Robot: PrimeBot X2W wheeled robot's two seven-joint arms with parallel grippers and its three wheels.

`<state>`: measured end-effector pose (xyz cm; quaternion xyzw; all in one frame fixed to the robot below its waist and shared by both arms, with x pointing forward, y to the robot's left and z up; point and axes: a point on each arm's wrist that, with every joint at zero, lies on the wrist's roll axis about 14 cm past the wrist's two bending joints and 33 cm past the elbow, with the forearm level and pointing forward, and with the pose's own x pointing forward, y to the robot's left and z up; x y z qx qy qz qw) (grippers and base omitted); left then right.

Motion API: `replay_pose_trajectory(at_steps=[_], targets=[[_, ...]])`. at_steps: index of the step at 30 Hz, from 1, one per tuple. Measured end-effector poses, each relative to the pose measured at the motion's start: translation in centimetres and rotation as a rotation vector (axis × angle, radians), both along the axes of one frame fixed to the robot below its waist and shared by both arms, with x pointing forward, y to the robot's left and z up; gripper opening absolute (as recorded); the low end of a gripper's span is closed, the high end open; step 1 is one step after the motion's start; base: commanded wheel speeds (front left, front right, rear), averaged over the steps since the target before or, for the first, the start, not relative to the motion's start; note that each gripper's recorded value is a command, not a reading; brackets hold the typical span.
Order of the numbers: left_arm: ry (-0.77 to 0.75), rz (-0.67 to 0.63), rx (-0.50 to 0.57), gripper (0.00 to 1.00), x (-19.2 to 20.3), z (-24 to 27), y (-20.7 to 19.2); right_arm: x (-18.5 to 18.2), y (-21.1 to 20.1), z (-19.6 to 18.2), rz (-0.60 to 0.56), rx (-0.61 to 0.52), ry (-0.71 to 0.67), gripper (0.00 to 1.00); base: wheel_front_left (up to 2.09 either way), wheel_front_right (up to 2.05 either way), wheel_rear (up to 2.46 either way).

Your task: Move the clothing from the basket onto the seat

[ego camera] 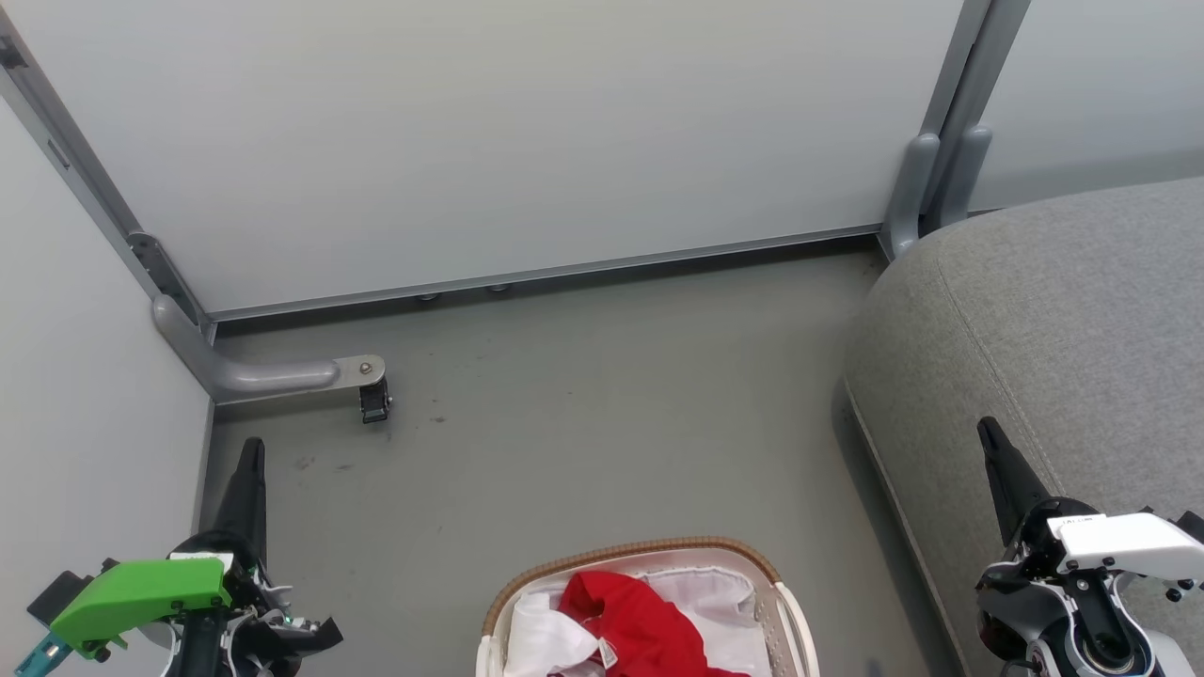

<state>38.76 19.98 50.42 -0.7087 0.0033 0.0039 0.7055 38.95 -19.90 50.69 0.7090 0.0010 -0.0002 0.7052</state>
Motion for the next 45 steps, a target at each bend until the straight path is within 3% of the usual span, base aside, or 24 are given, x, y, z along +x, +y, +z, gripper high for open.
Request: replay_pose_trajectory(at_steps=[37,38,45], targets=[[0.000,0.000,0.000,0.00,0.0,0.0,0.0,0.0,0.0,0.0,0.000,0.000,0.000,0.00,0.00,0.00,0.00],[0.000,0.000,0.000,1.00,0.0,0.0,0.0,0.0,0.0,0.0,0.000,0.000,0.000,1.00,0.00,0.00,0.00],[0.106,-0.003,-0.013,1.00,-1.6,-3.5,-0.5,-1.2,0.6,-3.1,-0.002,0.023,0.092,1.00,0.00,0.00,0.00]])
